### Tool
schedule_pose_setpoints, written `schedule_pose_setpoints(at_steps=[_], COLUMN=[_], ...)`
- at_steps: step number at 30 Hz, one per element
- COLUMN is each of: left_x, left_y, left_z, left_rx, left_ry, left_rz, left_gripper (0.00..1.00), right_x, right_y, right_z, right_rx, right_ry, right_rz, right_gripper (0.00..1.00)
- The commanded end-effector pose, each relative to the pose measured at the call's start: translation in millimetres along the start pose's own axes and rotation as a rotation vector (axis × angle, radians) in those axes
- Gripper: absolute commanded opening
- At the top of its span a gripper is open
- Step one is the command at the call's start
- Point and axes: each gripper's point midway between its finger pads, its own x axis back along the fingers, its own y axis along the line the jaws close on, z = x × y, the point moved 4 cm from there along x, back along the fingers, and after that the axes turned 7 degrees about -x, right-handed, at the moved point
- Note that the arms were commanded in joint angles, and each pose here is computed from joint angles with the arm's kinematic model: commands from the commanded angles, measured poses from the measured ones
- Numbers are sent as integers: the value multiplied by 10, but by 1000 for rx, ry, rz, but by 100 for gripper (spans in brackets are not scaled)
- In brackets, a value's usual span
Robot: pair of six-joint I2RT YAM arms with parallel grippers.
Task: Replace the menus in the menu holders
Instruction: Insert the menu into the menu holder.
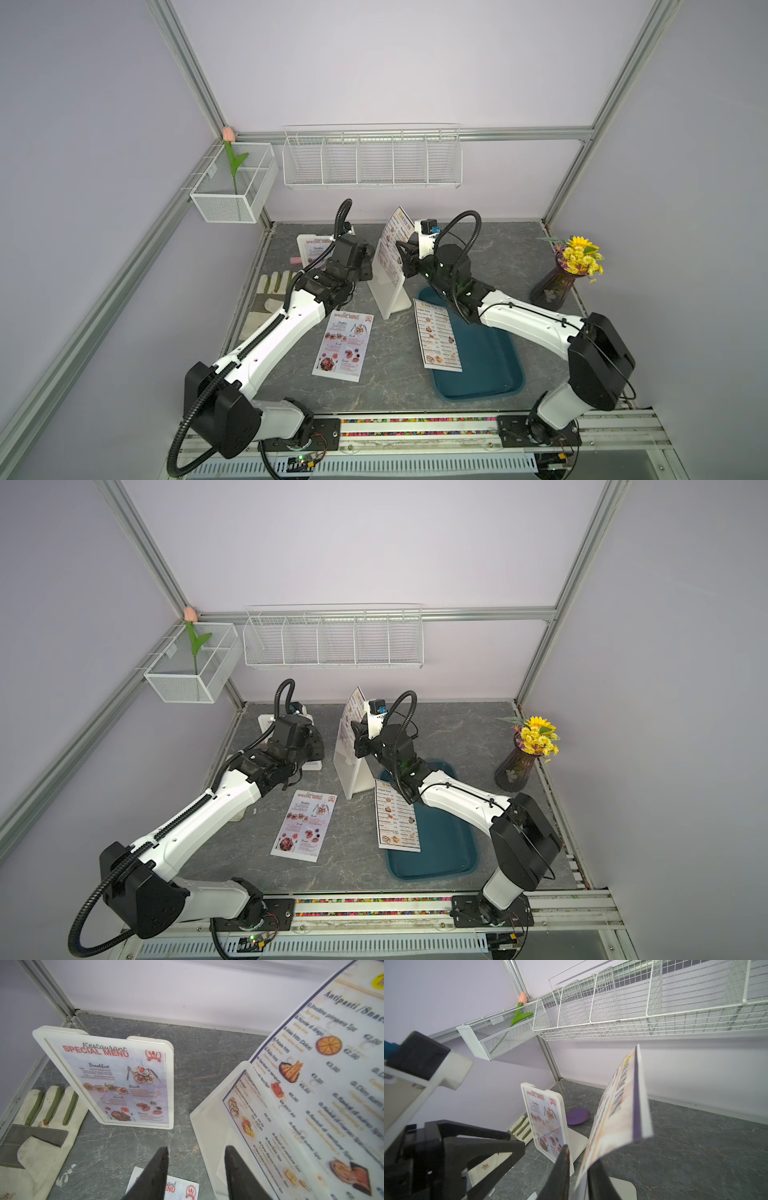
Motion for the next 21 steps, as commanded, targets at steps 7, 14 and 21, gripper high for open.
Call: schedule_pose_setpoints(at_steps=[7, 14, 21], left_x=[38, 55, 108], left_y=[24, 12, 16], left_z=[-69, -68, -106], left_rx=[36, 39, 45], left_ry=[-33, -37, -49], left_rz=[2, 18, 28], left_gripper=[47, 47, 47], right_x=[252, 208, 162], right_y=[153, 167, 155], right_z=[-176, -194, 33], right_rx=[-24, 34, -11], right_ry=[42, 143, 242], right_rz=[-54, -80, -97], right_gripper=[29, 21, 11])
